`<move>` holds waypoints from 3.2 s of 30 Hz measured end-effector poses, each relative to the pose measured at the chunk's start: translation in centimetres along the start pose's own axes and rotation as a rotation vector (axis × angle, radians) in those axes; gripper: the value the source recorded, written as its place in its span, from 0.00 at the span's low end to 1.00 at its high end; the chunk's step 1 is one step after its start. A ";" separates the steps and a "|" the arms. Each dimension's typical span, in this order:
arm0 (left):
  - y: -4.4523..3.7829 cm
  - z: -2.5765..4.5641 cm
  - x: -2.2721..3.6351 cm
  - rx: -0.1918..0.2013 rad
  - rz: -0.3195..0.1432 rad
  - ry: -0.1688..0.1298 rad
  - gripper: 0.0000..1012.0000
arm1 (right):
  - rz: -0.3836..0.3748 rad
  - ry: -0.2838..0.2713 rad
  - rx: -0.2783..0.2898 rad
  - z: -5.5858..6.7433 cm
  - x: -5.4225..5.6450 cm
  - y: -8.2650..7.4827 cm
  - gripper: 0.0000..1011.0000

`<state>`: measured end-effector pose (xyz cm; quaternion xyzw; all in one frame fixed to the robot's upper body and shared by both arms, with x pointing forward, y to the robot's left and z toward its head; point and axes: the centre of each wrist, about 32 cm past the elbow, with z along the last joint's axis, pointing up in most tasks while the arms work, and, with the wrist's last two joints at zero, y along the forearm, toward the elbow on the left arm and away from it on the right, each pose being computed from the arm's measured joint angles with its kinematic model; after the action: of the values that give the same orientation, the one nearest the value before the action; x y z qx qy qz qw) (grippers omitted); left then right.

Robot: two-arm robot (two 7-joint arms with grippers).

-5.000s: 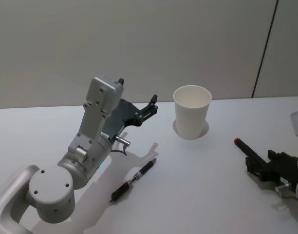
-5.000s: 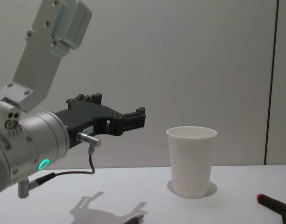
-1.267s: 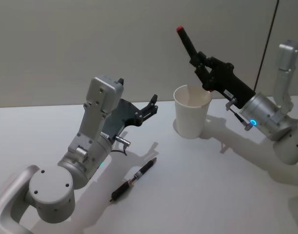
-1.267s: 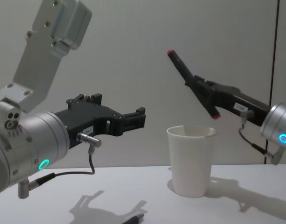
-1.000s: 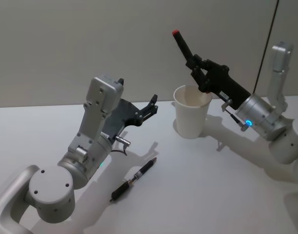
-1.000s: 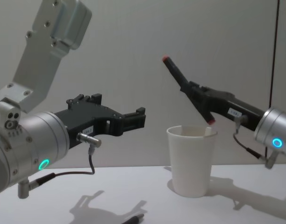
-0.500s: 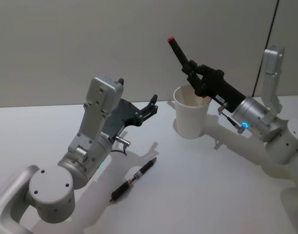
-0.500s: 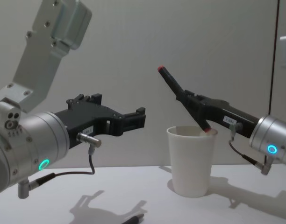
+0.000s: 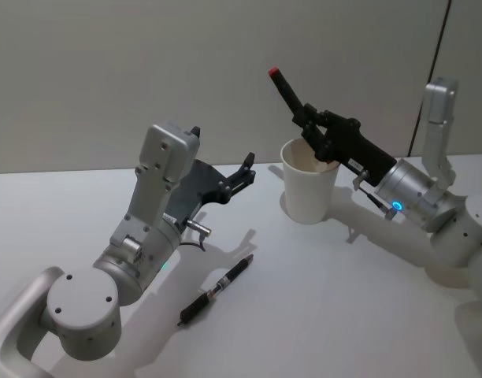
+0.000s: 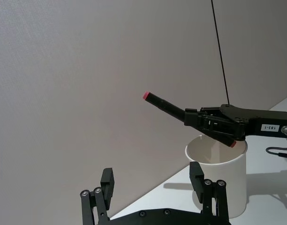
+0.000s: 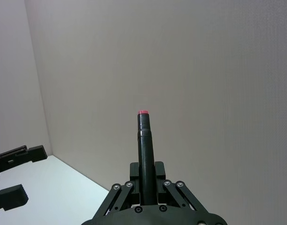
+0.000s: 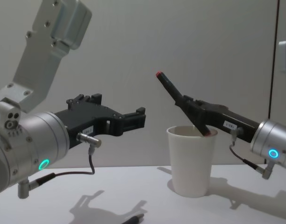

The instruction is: Place the pen into the pen holder.

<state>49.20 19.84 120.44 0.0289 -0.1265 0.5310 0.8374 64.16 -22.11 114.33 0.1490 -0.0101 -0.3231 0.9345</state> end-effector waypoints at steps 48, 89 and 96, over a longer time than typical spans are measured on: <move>0.00 0.00 0.00 0.000 0.000 0.000 0.99 | -0.149 0.017 0.042 1.6 -0.1 -2.1 0.99; 0.00 0.00 0.00 0.000 0.000 0.000 0.99 | -0.336 -0.064 -0.092 2.8 -5.5 -7.1 0.99; 0.00 0.00 0.00 0.000 0.000 0.000 0.99 | -0.372 -0.086 -0.117 3.2 -6.8 -8.0 0.99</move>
<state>49.20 19.84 120.44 0.0289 -0.1265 0.5310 0.8374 53.57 -24.80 115.68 0.0800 -0.0033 -0.4963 0.8645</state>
